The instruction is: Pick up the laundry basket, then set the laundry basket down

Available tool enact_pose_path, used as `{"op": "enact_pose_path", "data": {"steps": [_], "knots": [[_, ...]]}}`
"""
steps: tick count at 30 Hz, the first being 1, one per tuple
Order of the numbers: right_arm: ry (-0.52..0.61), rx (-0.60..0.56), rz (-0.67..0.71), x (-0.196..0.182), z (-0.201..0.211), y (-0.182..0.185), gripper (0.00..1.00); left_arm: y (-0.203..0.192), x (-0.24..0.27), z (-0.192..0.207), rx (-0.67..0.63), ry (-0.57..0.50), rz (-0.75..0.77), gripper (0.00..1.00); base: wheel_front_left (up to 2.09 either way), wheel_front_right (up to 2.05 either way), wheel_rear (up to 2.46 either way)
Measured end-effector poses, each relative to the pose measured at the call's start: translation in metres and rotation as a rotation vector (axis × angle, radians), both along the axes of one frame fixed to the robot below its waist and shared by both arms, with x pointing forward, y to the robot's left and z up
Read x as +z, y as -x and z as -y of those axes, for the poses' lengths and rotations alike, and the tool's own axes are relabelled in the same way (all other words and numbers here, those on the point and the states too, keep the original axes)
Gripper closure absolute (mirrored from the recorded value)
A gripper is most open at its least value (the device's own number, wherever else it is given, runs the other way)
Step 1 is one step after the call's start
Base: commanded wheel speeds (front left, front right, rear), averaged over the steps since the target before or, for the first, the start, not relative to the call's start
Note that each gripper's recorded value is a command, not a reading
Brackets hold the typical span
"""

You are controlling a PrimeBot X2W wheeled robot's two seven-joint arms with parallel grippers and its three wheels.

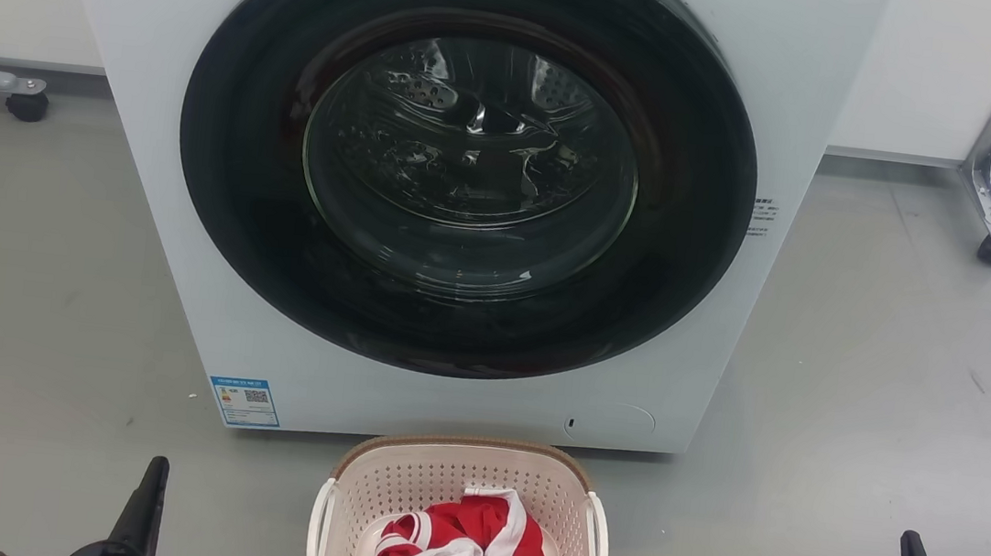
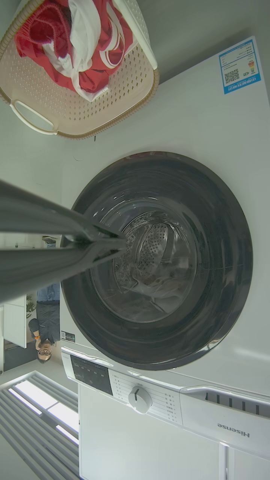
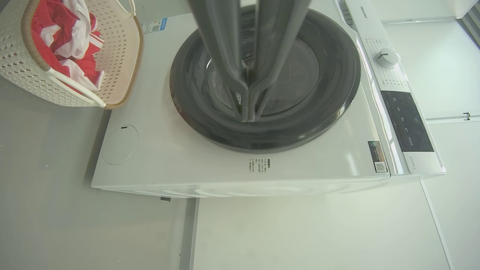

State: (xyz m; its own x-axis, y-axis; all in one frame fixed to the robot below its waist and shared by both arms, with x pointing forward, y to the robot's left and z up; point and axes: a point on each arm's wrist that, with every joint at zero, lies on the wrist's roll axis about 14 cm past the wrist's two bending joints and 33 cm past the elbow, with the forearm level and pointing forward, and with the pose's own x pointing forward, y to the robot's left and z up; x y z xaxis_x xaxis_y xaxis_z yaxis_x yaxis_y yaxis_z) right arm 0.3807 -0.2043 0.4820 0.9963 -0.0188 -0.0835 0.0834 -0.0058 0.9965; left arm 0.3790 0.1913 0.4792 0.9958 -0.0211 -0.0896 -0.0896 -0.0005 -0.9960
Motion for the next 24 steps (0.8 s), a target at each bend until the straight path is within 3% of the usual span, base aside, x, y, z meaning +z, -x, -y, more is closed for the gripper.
{"op": "enact_pose_path", "data": {"steps": [24], "knots": [[0.000, 0.000, 0.000, 0.0000, 0.0000, 0.0000, 1.00, 0.0000, 0.0000, 0.0000, 0.000, 0.000, 0.000, 1.00, 0.00, 0.00, 0.00]]}}
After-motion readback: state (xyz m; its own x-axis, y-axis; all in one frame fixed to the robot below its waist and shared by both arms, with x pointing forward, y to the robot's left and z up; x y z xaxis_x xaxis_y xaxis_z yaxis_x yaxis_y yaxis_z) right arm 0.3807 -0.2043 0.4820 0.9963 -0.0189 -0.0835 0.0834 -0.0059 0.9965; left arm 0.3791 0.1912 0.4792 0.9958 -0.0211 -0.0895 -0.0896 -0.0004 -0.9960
